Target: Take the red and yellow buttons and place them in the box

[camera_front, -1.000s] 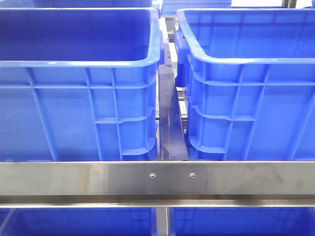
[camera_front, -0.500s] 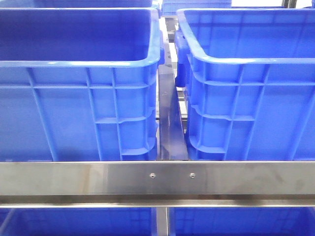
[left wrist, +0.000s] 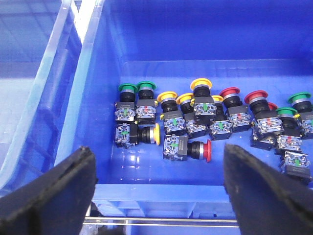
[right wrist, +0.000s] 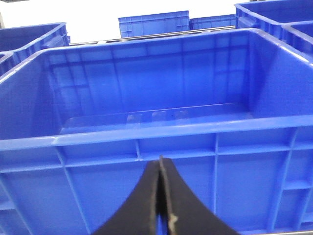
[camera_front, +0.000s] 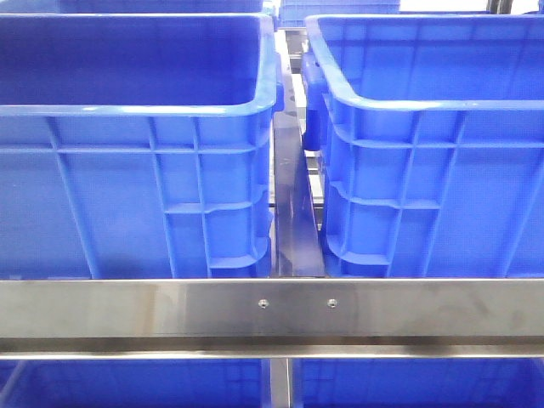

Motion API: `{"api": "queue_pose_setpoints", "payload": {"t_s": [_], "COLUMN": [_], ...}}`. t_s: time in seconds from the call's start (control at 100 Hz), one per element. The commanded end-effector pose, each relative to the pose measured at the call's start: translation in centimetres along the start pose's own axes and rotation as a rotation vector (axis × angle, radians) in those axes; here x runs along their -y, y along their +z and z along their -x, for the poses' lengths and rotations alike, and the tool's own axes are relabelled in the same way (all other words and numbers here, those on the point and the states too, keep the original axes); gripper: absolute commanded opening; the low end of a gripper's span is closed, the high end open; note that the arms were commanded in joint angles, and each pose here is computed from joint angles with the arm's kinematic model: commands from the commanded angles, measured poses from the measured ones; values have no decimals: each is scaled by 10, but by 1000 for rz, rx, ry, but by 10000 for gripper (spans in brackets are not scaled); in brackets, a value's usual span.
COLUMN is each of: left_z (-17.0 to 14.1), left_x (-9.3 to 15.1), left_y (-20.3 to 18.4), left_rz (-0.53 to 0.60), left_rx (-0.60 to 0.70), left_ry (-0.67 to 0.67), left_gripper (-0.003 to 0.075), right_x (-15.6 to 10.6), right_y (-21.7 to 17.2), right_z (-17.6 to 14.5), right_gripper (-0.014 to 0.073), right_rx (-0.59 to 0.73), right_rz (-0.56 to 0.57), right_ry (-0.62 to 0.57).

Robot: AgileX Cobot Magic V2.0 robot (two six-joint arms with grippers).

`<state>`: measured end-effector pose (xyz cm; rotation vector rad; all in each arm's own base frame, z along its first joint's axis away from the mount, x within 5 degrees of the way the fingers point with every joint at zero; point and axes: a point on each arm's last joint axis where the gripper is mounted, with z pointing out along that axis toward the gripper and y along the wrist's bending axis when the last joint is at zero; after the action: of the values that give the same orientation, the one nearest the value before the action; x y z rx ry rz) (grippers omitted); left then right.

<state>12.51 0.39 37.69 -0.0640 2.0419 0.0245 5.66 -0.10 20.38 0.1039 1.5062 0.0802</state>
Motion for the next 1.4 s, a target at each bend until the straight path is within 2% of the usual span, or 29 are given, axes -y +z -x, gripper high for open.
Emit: {"api": "queue_pose_setpoints", "payload": {"t_s": [0.0,0.28,0.57,0.89,1.12,1.39], "left_z": [16,30,51,57,44,26], "left_x": [4,23,78,123,133,137], "left_y": [-2,44,104,178,215,239], "left_rz": [-42,-174,-323,-358,-337,-323], "left_rx": [101,-38,-172,-291,-368,-431], "left_ry": [-37,-79,6,42,35,42], "left_gripper": [488,483,483,483,483,483], "right_x": [-1,-1,-1,-1,-1,-1], "right_y": [-3,-3,-3,-3,-3,-3], "right_z": [15,15,15,15,15,15], "right_gripper": [-115,-115,-115,-115,-115,-115], "right_rx": [124,124,124,124,124,124], "right_rz": [8,8,8,8,8,8], "right_ry": [-14,-14,-14,-14,-14,-14]}}
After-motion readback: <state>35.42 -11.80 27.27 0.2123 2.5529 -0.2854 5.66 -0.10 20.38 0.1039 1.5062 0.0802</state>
